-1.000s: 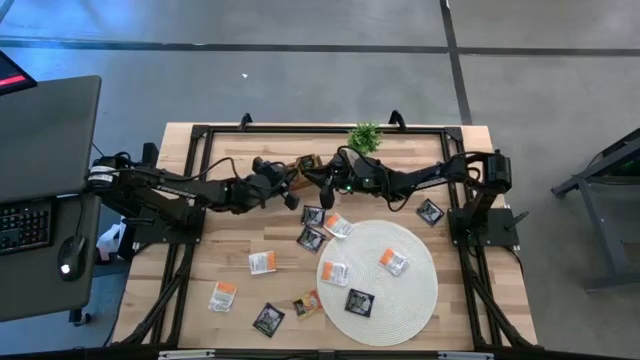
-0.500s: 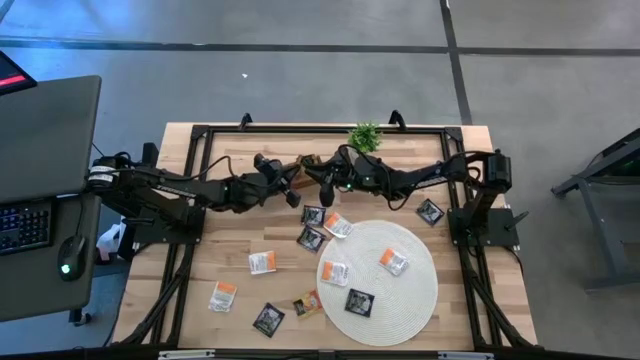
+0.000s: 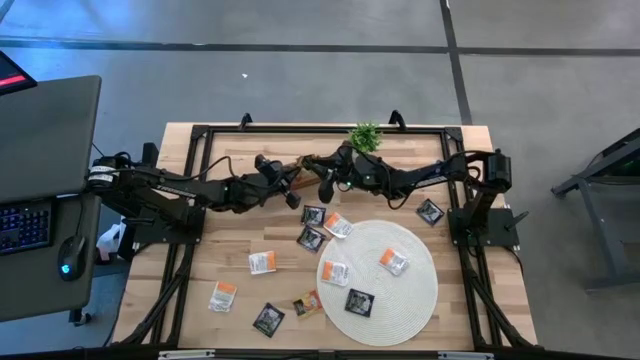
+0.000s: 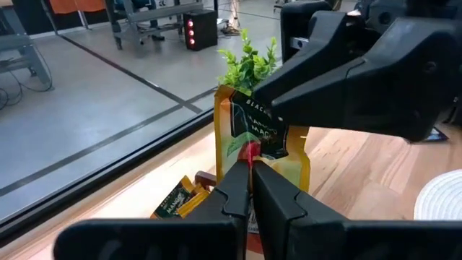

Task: Pick & Place Tea
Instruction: Put the orange tea bag into the right section of the wooden organizer

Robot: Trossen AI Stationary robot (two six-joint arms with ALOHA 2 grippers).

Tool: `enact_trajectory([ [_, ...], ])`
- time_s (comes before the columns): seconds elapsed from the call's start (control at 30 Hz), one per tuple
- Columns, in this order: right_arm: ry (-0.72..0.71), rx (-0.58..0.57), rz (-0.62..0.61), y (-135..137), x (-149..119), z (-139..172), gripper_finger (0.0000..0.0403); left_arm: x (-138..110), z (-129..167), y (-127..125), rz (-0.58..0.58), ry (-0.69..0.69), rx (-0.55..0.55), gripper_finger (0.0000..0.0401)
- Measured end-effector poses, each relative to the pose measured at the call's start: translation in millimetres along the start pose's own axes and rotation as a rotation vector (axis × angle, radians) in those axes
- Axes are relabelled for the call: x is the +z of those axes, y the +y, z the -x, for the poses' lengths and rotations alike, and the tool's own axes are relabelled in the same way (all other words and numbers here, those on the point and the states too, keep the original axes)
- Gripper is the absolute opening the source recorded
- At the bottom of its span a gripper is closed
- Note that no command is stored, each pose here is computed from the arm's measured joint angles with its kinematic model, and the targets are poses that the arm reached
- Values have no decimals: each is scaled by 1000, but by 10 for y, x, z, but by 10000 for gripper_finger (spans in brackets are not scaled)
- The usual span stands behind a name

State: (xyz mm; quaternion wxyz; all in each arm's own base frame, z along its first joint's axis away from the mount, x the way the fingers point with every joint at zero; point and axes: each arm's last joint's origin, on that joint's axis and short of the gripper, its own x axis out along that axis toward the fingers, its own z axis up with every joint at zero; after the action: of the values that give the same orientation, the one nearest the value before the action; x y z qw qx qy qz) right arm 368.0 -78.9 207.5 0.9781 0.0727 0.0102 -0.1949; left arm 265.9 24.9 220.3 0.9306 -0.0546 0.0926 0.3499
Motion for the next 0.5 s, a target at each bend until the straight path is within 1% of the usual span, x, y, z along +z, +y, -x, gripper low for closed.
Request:
enact_trajectory([
  [0.13,-16,1,23,0,16,0,82,0,0,0,0,0,0,9],
  [0.2,-17,3,5,1,17,0,82,14,0,-3,10,-12,-2,9],
  [0.33,28,30,-28,-1,-23,-1,82,47,1,-8,6,-40,-7,9],
  [0.5,44,22,-18,-6,-38,0,82,66,3,-13,12,-57,-11,9],
])
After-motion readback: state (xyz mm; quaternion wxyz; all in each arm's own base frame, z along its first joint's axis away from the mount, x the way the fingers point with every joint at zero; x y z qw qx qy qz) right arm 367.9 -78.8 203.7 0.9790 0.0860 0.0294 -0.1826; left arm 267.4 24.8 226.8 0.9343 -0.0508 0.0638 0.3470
